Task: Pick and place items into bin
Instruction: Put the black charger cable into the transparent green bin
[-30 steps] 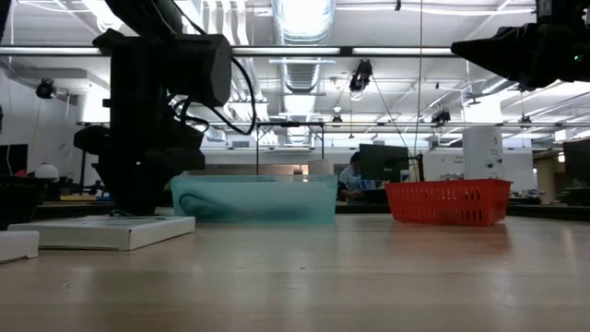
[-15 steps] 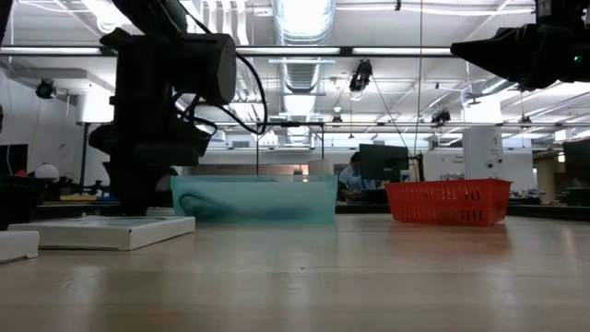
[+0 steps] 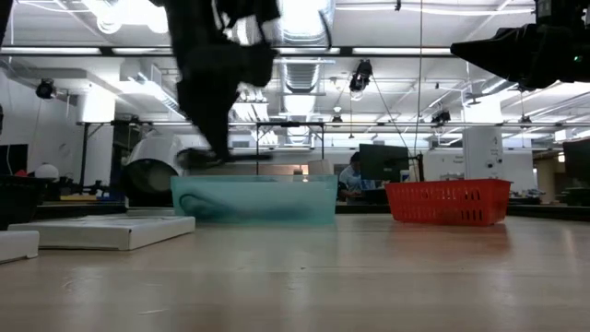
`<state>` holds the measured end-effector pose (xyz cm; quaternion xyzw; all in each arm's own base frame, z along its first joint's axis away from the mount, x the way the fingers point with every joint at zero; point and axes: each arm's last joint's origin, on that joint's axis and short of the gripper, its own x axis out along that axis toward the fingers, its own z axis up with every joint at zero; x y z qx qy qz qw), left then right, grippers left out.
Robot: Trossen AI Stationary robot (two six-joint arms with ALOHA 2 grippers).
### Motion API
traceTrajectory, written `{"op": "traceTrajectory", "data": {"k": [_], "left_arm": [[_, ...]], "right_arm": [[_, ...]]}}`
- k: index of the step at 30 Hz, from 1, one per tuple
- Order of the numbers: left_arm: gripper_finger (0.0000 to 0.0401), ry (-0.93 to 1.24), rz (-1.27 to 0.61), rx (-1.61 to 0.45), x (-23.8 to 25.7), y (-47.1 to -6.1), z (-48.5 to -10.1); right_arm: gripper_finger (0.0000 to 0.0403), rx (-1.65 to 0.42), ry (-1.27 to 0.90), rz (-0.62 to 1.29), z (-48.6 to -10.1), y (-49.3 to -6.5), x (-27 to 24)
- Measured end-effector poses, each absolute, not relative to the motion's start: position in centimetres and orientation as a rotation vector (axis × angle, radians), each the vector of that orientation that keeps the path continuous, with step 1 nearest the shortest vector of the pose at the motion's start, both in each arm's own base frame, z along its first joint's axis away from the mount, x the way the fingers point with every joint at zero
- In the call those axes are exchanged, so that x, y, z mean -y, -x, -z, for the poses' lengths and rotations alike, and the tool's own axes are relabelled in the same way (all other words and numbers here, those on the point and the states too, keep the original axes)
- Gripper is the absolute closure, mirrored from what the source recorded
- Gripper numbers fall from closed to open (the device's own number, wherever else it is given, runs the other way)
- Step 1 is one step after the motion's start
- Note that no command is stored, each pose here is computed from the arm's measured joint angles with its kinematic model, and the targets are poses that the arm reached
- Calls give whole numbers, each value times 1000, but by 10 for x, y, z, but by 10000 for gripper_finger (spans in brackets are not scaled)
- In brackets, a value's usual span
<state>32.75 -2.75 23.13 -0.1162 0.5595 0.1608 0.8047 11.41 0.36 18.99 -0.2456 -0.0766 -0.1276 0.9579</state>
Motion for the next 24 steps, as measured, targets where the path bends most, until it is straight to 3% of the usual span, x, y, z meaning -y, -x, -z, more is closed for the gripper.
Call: {"op": "traceTrajectory", "data": {"k": [6,11,20,24], "left_arm": [[399,-28,-415,-1068,17,-340,-264],[399,-134,-427,-1056,-6,-345,-275],[397,-85,-571,-1087,-69,-338,-271],[375,-60,-610,-1091,-85,-334,-271]], "right_arm": [[351,155,499,259,-190,-114,-4],[351,155,499,258,-190,-114,-4],[351,155,498,258,-190,-114,-4],[351,157,478,256,-190,-114,-4]]}}
